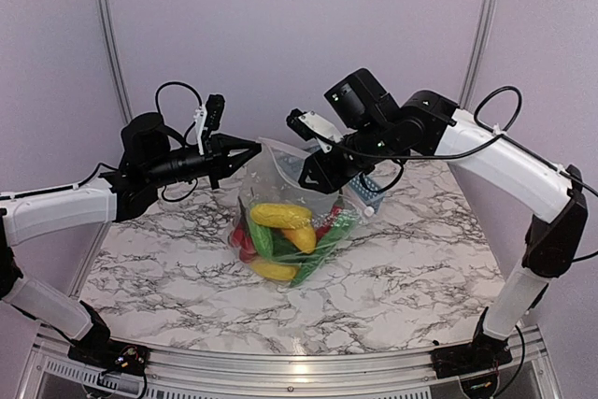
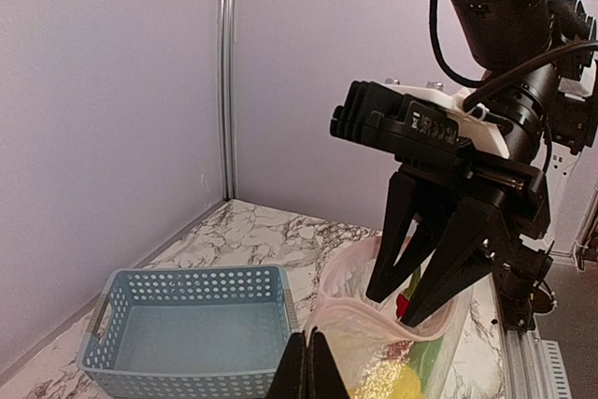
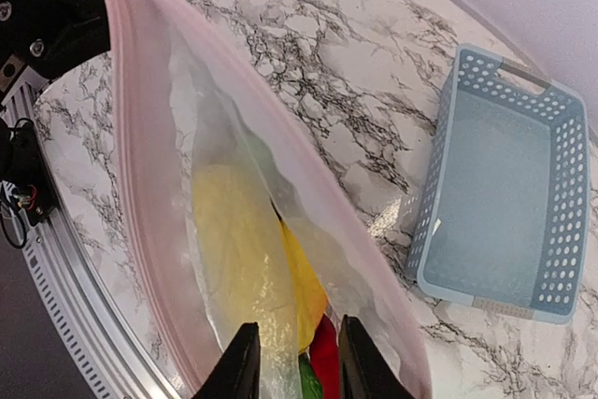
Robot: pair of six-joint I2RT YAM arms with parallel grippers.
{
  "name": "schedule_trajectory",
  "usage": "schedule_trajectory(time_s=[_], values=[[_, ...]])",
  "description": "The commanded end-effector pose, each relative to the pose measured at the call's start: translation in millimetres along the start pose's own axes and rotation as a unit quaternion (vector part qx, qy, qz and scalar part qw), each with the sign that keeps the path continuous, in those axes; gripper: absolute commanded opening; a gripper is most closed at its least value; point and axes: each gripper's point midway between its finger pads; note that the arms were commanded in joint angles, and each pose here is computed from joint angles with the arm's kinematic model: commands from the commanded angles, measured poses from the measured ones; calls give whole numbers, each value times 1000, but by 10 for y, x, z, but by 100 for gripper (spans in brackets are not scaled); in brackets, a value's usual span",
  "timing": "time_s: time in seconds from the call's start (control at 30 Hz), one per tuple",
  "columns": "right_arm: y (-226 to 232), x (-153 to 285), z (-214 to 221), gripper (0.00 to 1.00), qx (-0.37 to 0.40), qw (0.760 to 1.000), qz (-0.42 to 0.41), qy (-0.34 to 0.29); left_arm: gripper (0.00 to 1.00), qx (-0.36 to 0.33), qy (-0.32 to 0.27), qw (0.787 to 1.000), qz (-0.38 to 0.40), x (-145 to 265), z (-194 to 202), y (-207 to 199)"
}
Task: Open the zip-top bag and remove the fake food
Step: Pick up the fake vegetable from the zipper food storage bag.
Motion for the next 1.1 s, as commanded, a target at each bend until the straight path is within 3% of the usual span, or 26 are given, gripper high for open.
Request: schedule_trajectory(time_s=[0.0, 0.7, 1.07], values=[[-145, 290, 86, 30, -12, 999, 34, 3, 0, -19, -7, 1000, -1, -58, -124, -44], [-451, 320, 383, 33, -19, 992, 114, 47, 0, -37, -6, 999, 2, -127, -122, -107], [-520, 362, 354, 32, -22, 990, 136, 41, 0, -39, -9, 999, 10, -150, -133, -118]])
Point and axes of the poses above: each gripper's point midway between its finger pads, its own x axis back along the fingers, its own y axis along the line the jaws close on, z = x × y, and after that the axes turned 8 degrees about -x, right-handed
